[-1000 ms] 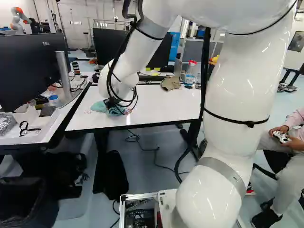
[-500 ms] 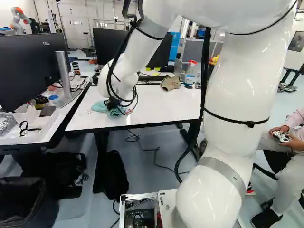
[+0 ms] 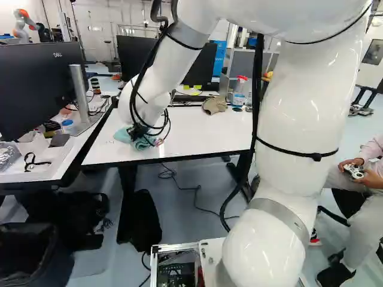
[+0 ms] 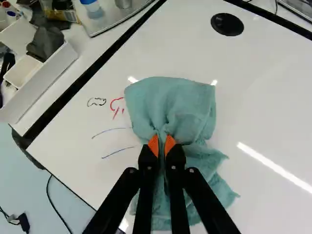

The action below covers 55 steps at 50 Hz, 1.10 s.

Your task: Clean the table with the green towel

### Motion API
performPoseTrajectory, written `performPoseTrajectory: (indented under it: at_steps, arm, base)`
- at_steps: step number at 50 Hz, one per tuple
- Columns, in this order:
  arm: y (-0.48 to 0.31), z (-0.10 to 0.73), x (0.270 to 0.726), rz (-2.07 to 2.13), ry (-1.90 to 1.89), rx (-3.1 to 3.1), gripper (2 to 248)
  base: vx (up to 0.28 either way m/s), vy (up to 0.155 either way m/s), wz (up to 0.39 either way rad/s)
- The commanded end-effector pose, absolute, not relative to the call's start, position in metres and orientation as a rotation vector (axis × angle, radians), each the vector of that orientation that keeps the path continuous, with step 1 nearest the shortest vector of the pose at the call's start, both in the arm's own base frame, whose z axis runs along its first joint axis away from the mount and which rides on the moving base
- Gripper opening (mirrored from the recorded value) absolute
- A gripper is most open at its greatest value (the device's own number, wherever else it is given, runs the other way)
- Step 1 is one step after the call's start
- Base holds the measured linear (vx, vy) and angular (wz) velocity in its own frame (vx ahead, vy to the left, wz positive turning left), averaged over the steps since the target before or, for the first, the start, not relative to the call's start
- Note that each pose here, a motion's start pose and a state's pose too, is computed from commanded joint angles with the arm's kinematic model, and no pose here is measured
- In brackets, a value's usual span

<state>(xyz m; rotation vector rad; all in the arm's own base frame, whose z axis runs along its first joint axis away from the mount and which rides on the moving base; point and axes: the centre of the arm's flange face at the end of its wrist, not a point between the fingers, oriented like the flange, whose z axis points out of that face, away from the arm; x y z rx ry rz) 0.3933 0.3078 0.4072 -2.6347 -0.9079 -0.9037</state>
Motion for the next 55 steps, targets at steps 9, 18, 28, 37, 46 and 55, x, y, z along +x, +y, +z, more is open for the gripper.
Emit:
performPoseTrajectory:
  at_steps: [9,18,28,37,46,55]
  arm:
    - [0.322,0.407,0.384,-0.896,-0.949,-2.611,35]
    - [0.336,0.407,0.374,-0.889,-0.990,-2.586,35]
    - [0.353,0.407,0.367,-0.884,-1.030,-2.560,35]
    - [0.369,0.407,0.363,-0.881,-1.062,-2.536,35]
    - [0.385,0.406,0.366,-0.883,-1.080,-2.519,35]
    - [0.399,0.405,0.376,-0.892,-1.083,-2.510,35]
  base:
    - [0.000,0.000,0.000]
    - [0.000,0.000,0.000]
    - [0.000,0.000,0.000]
    - [0.000,0.000,0.000]
    - [0.000,0.000,0.000]
    - [0.000,0.000,0.000]
